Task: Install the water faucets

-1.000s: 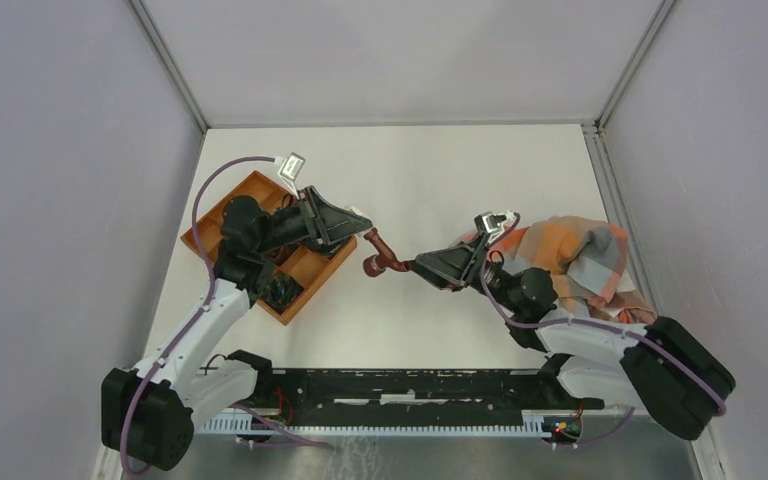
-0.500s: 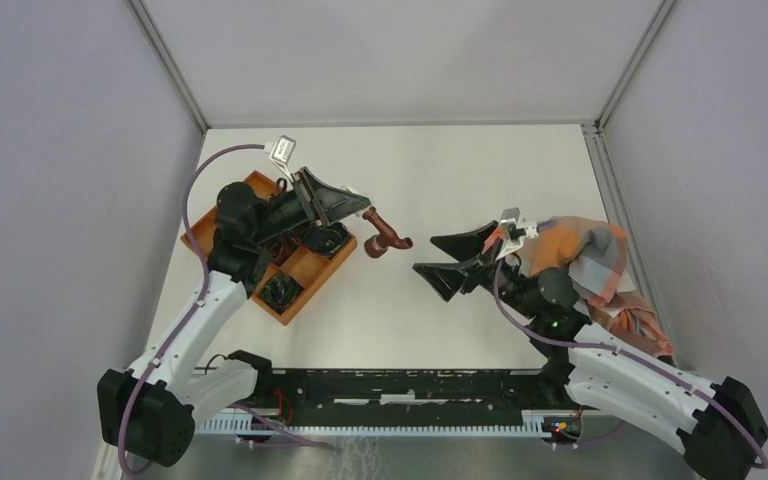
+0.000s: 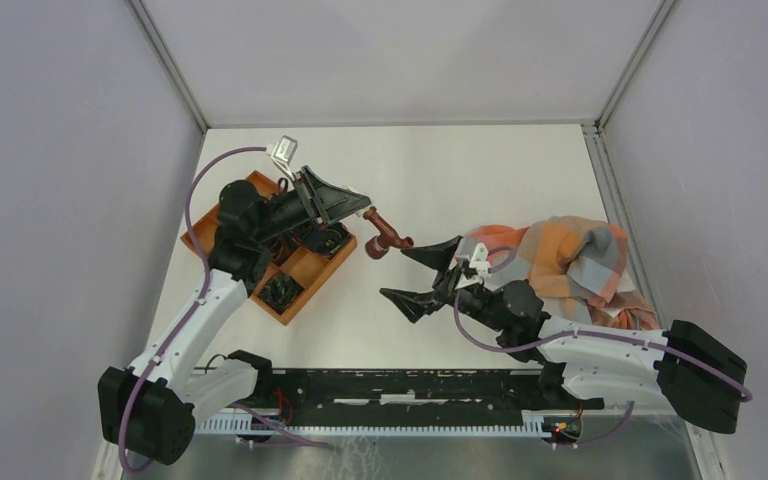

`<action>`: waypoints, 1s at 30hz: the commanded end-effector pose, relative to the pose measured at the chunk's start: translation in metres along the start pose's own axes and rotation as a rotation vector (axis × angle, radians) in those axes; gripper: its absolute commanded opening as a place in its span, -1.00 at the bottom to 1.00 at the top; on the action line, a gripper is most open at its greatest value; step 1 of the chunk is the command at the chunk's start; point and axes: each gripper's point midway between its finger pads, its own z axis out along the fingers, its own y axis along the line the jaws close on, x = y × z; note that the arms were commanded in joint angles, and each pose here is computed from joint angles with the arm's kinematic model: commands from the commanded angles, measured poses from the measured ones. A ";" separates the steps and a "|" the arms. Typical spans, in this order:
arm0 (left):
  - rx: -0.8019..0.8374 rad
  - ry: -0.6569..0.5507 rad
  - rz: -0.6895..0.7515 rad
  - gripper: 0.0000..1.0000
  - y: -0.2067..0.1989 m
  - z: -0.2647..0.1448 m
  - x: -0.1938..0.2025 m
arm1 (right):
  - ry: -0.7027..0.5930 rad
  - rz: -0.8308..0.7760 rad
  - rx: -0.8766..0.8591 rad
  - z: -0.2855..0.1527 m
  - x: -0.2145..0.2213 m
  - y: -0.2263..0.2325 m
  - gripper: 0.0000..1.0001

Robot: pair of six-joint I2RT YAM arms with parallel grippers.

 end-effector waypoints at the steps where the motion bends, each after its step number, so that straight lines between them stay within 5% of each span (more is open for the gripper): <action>1: 0.014 -0.023 0.027 -0.96 -0.025 -0.001 -0.016 | 0.055 -0.339 0.137 0.015 -0.014 -0.020 0.96; 11: -0.050 0.002 -0.039 -0.96 -0.034 0.005 -0.027 | 0.283 -0.674 0.313 -0.031 -0.009 -0.060 0.93; 30: 0.056 0.042 -0.048 -0.96 -0.039 0.001 -0.011 | -0.097 -0.448 -0.095 0.059 -0.047 0.033 0.96</action>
